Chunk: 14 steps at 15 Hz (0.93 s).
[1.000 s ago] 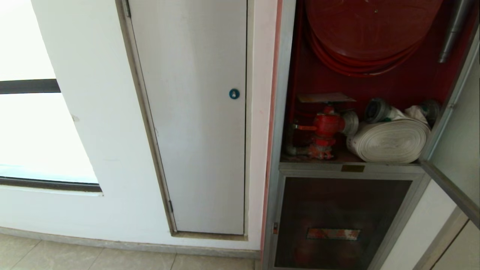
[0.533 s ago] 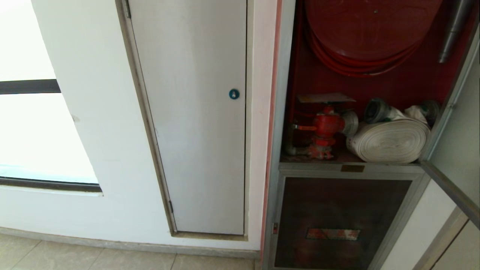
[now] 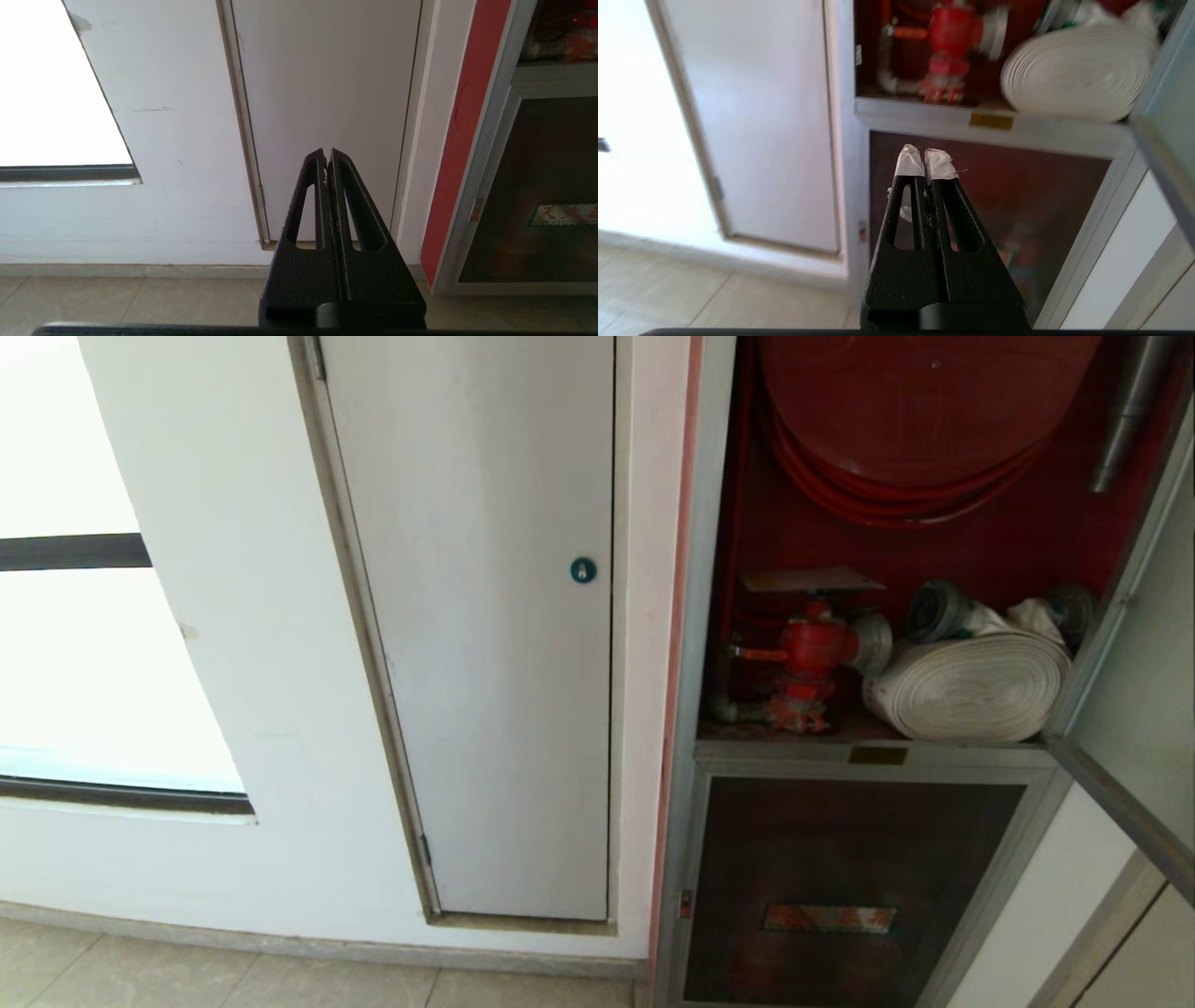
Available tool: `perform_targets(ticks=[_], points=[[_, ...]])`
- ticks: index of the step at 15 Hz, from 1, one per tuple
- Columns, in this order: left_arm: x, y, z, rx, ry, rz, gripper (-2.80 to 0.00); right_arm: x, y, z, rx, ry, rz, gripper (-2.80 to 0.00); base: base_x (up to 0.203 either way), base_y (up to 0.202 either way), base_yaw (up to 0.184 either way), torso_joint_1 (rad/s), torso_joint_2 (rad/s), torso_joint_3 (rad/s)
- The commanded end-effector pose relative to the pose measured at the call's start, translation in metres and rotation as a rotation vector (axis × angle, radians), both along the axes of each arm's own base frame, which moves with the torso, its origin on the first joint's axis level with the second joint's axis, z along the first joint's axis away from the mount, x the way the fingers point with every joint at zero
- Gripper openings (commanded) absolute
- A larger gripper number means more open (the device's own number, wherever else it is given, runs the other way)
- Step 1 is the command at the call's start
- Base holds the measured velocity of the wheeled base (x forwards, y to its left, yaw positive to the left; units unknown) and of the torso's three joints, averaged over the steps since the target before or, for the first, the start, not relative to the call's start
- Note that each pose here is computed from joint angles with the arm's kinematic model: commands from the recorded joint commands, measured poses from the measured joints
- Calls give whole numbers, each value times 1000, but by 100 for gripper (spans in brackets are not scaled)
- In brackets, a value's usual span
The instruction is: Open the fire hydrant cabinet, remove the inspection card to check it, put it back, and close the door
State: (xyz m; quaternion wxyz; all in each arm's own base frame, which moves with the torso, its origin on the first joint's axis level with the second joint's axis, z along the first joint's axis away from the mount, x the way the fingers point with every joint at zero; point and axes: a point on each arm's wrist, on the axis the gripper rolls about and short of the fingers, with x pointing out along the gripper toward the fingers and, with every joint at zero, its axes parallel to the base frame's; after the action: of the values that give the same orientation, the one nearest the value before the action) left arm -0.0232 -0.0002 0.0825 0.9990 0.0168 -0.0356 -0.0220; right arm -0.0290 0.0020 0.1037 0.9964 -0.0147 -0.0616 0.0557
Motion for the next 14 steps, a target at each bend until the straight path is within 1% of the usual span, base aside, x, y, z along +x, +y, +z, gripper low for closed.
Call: perform_targets(ticks=[1,4,6,10,12,14], points=[[2,0,-8,1,29,0,-280,5,0,-14,-21,-16,-11,-280,0,0,0,0,0,0],[2,0,-8,1,27,-1,-280,6,0,-20,-35,34,-26,-280,0,0,0,0,0,0],[2,0,-8,1,27,-1,-280,6,-1,-23,-26,69,-51,-280,0,0,0,0,0,0],[2,0,-8,1,26,-1,-280,6,-1,-23,5,74,-63,-280,0,0,0,0,0,0],[2,0,-8,1,29,0,-280,6,-2,-29,2,145,-79,-280,0,0,0,0,0,0],[2,0,-8,1,29,0,-280,6,-2,-28,1,131,-82,-280,0,0,0,0,0,0]])
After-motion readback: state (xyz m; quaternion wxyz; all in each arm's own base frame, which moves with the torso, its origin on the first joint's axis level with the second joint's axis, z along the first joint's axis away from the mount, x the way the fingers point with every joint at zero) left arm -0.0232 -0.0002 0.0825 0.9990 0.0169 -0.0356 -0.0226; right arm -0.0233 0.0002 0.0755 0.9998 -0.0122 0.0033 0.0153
